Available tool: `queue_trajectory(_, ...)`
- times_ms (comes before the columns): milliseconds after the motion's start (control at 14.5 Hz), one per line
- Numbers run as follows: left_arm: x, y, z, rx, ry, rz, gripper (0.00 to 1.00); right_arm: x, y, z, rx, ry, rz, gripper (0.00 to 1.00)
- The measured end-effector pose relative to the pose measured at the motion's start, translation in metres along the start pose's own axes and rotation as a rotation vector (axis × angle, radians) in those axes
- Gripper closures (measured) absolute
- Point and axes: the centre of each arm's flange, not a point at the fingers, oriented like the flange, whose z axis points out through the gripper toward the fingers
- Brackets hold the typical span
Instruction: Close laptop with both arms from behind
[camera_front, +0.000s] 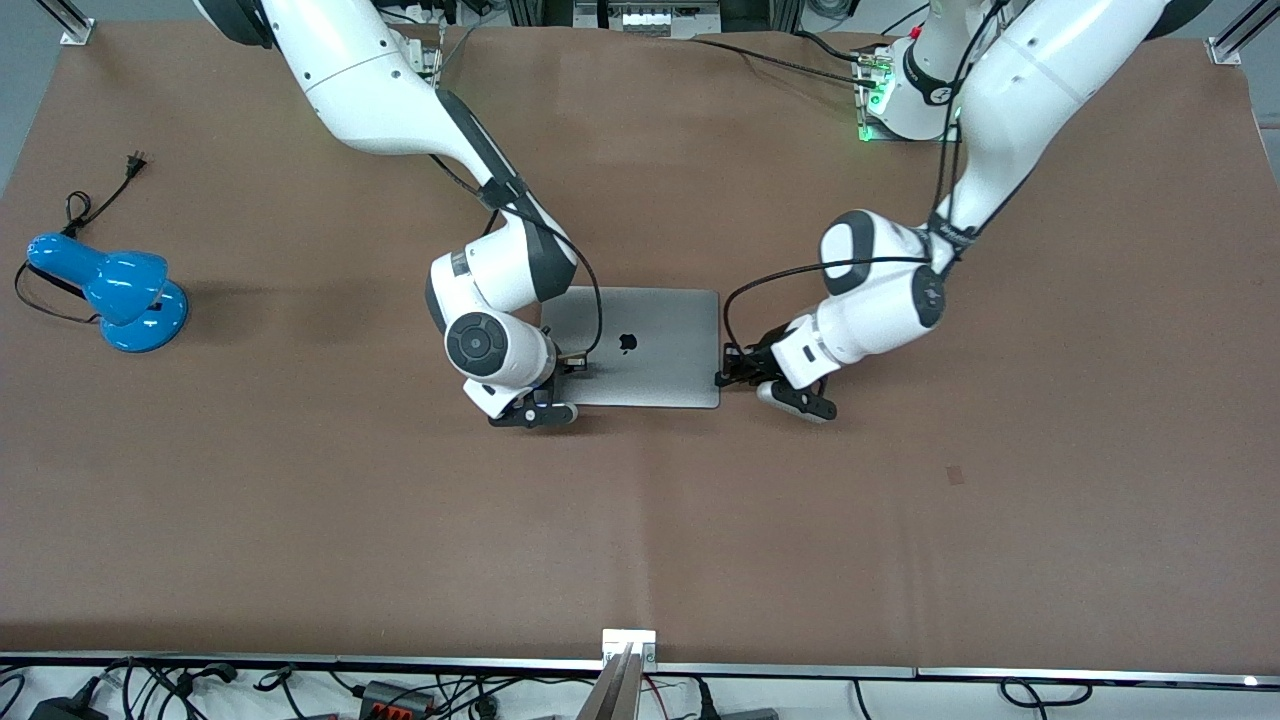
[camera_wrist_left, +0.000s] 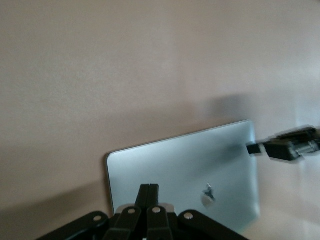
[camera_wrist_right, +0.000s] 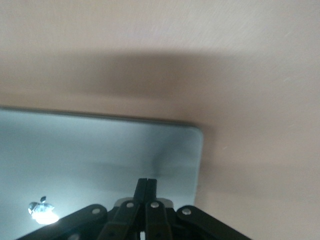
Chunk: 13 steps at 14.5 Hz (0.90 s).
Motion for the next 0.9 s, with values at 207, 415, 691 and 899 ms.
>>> queue_trajectory(207,0.015,-0.003,-0.059,0.067,-0.104,0.092,0.99,0.009,0.018,-0.040,-0.017,0.044,0.019,0.99)
queue_trajectory(415,0.026,-0.028,-0.104,0.171,-0.210,0.156,0.99,0.011,0.041,-0.085,-0.037,0.061,0.033,0.99)
queue_trajectory(691,0.038,-0.034,-0.162,0.309,-0.375,0.214,0.99,0.009,0.064,-0.125,-0.049,0.060,0.058,0.99)
queue_trajectory(899,0.043,-0.032,-0.211,0.428,-0.455,0.228,0.94,0.011,0.077,-0.147,-0.046,0.089,0.075,0.75)
